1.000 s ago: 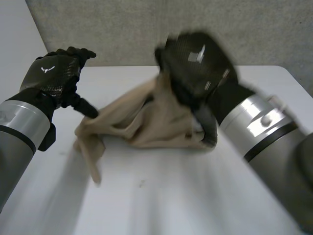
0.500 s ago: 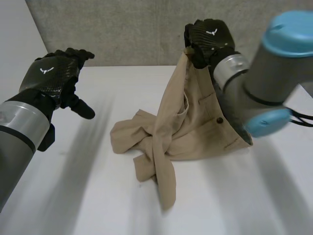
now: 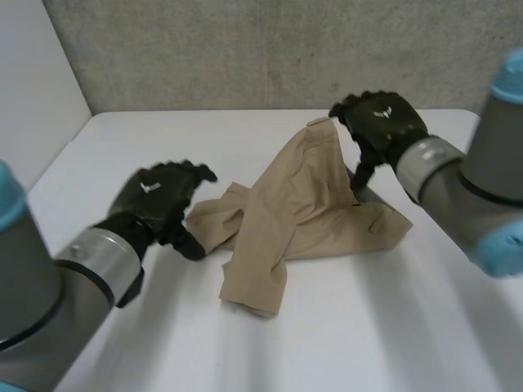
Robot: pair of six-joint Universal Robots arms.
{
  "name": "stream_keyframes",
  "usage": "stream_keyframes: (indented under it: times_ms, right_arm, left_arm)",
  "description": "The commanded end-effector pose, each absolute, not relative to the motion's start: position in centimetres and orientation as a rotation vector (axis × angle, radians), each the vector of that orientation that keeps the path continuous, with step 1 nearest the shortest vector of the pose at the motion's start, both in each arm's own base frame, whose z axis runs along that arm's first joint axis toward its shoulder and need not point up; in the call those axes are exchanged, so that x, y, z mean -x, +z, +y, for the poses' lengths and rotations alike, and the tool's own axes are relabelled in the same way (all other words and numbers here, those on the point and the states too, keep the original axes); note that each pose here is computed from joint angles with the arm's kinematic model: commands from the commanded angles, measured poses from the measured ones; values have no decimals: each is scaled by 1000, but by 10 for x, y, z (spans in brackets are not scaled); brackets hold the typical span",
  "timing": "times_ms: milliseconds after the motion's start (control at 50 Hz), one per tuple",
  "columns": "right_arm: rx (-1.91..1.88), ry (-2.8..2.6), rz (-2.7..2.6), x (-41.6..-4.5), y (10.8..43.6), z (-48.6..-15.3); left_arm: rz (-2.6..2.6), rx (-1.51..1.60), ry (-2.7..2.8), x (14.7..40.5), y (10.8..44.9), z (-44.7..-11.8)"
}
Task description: Fold the shorts.
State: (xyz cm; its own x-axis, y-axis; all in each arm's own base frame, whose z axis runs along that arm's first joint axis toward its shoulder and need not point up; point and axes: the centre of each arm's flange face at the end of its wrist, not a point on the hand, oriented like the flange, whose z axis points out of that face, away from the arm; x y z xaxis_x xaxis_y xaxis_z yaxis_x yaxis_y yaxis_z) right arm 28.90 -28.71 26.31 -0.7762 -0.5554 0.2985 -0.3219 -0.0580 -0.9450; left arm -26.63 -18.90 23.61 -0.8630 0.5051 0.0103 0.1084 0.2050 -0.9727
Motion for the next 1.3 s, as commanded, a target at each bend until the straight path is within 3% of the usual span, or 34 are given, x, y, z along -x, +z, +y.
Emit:
stream_keyframes:
  times_ms: [20,260,440,540,620,720,760,880,940,1000,1060,1300]
  right_arm:
    - [1078,-1917,2080,-257,233,-254]
    - [1161,-1839,2150,-245,187,-229]
    - [1161,-1840,2151,-245,185,-229]
    - [1156,-1859,2139,-246,189,-232]
    - [1145,-1878,2157,-240,193,-240]
    - [1238,-1871,2154,-238,192,-243]
    - [1258,-1865,2159,-237,191,-244]
    - [1294,-1820,2185,-238,179,-245]
    - [1298,-1804,2190,-239,176,-244]
    - [1300,-1797,2192,-239,175,-243]
    - [1303,-1794,2190,-240,174,-243]
    - [1304,-1788,2193,-240,173,-242]
  left_arm:
    - [-2241,459,1528,275,203,-198]
    - [-2258,400,1370,306,172,-204]
    - [-2258,450,1354,331,156,-216]
    - [-2257,454,1381,341,169,-233]
    - [-2218,410,1517,343,197,-265]
    - [-2165,275,1845,312,240,-351]
    - [-2140,277,1930,307,249,-371]
    - [-2213,289,2057,293,235,-425]
    - [-2276,327,2017,292,220,-428]
    - [-2380,400,1818,306,182,-413]
    - [-2361,411,1728,324,180,-395]
    - [-2460,290,1545,323,186,-371]
